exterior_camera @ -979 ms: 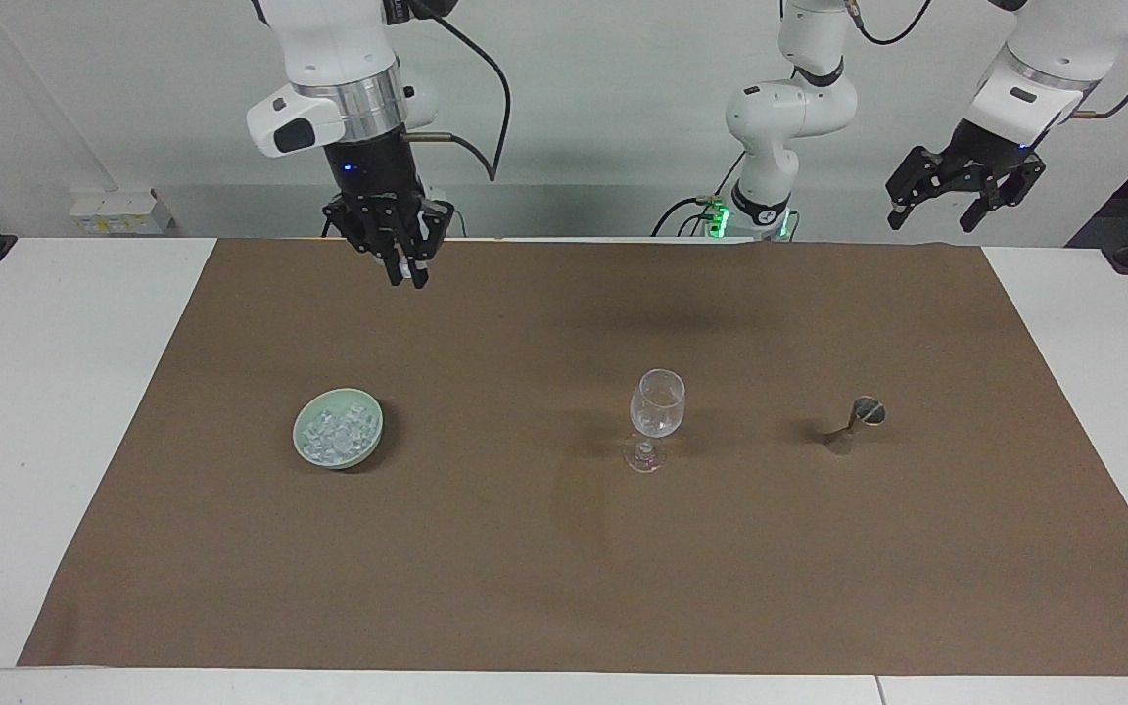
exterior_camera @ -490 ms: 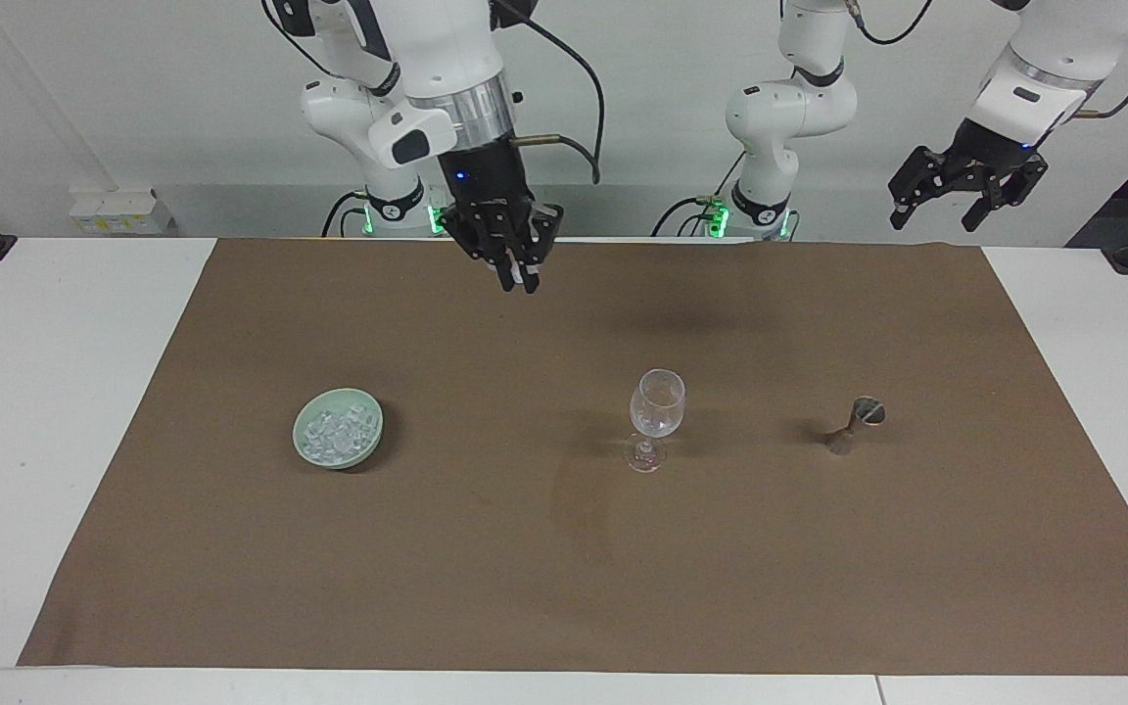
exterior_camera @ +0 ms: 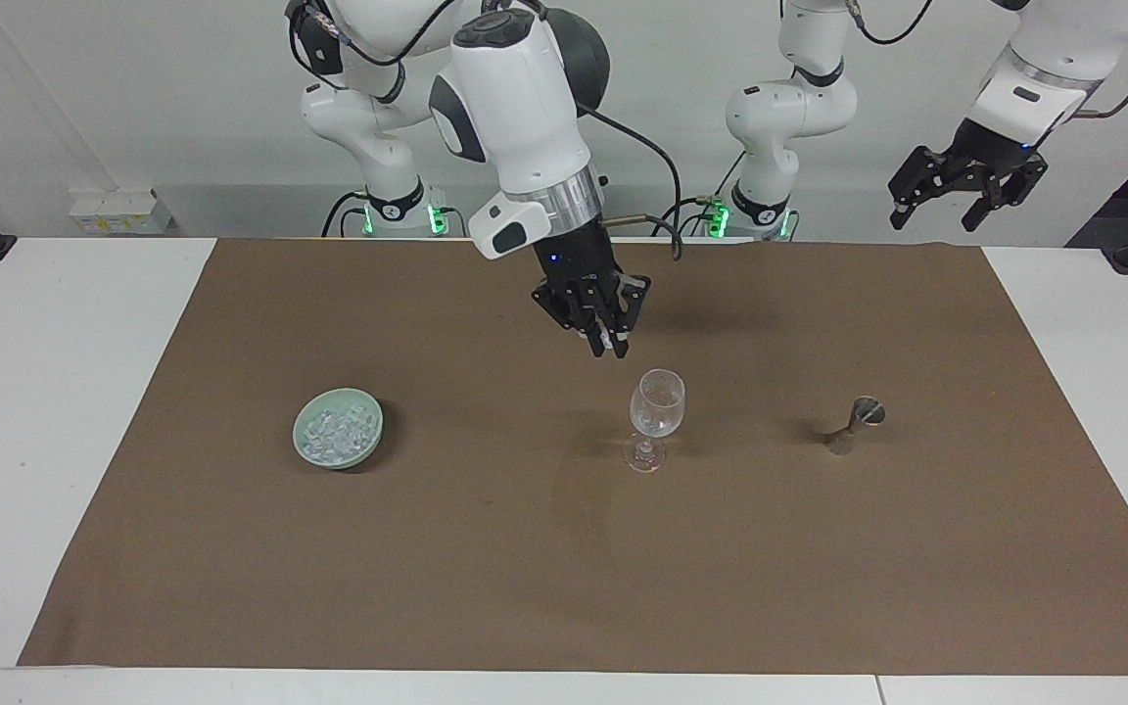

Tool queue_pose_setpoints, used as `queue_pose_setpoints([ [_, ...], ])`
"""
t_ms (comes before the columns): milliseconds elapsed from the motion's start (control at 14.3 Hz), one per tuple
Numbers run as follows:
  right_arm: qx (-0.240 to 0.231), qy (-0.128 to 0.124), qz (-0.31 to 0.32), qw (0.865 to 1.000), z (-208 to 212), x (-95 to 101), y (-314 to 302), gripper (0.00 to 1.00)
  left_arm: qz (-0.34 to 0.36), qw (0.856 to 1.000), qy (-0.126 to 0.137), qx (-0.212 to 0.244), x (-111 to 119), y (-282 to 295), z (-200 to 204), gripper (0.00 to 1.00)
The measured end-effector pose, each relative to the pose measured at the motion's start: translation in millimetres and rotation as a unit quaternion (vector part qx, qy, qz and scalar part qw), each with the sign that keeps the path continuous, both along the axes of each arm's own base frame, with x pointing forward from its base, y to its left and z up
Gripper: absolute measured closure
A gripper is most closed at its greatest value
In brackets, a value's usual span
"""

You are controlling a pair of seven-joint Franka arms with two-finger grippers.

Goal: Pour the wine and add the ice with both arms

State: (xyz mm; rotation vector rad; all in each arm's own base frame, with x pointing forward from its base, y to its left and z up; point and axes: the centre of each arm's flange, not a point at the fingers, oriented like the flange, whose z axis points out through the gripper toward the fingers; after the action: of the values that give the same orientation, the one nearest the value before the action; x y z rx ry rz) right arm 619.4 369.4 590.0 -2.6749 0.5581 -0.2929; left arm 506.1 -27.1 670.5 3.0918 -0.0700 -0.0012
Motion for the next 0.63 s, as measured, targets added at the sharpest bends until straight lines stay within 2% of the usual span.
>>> queue_pose_setpoints([
  [350, 0.008, -0.003, 0.018, 1.0, -13, -8.9, 33, 0.75, 0.0, 1.0, 0.0, 0.0, 0, 0, 0, 0.0],
  [630, 0.005, 0.006, 0.017, 1.0, -40, 0.8, 37, 0.75, 0.0, 1.0, 0.0, 0.0, 0, 0, 0, 0.0],
])
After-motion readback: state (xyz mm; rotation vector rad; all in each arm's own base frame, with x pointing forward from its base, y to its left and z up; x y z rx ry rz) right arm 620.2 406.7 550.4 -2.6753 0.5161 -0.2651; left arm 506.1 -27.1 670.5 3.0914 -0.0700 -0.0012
